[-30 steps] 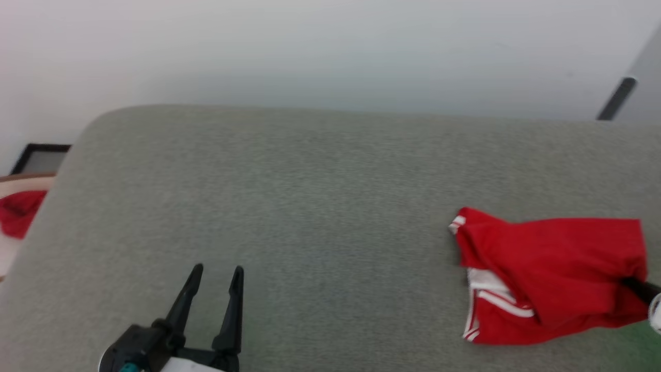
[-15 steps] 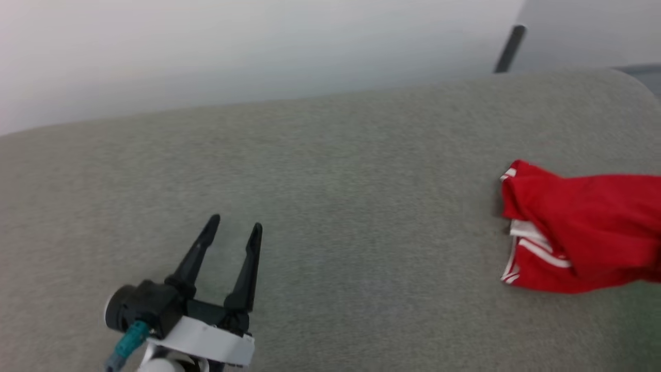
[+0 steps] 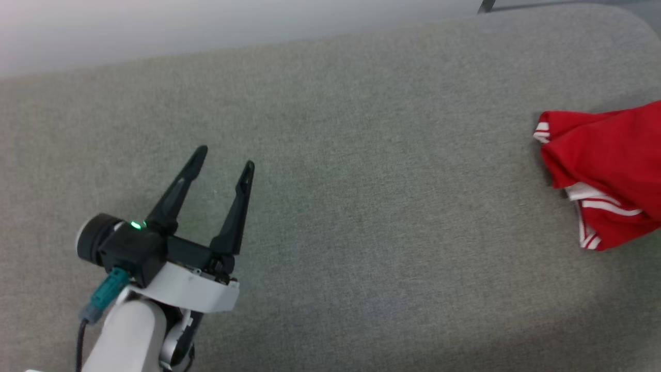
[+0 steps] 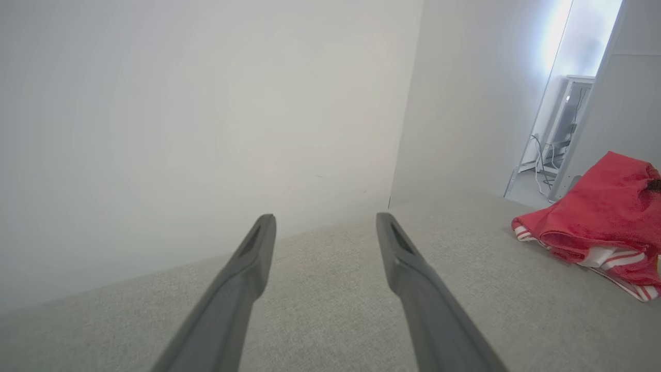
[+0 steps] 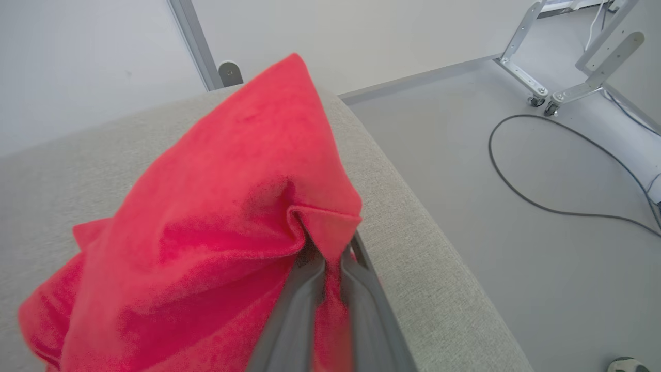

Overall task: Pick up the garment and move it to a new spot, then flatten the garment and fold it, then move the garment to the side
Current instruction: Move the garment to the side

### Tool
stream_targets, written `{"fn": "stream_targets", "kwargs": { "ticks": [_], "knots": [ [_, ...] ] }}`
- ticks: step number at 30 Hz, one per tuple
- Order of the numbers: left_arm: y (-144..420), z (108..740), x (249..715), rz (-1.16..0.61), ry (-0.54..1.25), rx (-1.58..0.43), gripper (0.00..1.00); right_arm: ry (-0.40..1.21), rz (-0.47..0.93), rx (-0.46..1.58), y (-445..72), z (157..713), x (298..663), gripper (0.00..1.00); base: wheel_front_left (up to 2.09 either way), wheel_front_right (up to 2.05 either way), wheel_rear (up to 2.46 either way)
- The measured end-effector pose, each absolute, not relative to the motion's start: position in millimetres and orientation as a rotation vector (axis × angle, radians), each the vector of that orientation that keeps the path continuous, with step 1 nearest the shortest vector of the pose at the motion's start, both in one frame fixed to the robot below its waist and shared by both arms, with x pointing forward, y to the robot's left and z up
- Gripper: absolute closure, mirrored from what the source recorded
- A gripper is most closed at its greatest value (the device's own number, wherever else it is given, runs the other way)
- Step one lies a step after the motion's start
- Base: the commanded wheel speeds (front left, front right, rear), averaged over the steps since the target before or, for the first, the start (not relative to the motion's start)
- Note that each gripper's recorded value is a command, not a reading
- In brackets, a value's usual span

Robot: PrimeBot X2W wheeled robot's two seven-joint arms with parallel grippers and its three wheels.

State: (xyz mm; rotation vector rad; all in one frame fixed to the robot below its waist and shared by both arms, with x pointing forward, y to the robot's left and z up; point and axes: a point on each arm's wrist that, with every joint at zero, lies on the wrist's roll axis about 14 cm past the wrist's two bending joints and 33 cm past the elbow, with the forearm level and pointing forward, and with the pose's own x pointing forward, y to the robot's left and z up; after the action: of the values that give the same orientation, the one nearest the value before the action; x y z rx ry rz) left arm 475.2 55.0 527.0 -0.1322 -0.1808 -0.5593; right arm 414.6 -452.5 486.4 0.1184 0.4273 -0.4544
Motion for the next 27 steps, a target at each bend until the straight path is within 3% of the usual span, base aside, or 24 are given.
{"fn": "stream_targets", "kwargs": {
  "ticks": [11,27],
  "knots": [
    [69.0,511.2,491.9,-0.544,-0.151,-0.091,0.0,0.515,-0.565,0.038,-485.3,456.7,421.3,1.0,0.0,0.0,0.0],
    [74.2,488.4,510.4,-0.538,-0.115,-0.073,0.0,0.604,-0.54,-0.041,-472.3,413.8,447.7,1.0,0.0,0.0,0.0]
  ]
}}
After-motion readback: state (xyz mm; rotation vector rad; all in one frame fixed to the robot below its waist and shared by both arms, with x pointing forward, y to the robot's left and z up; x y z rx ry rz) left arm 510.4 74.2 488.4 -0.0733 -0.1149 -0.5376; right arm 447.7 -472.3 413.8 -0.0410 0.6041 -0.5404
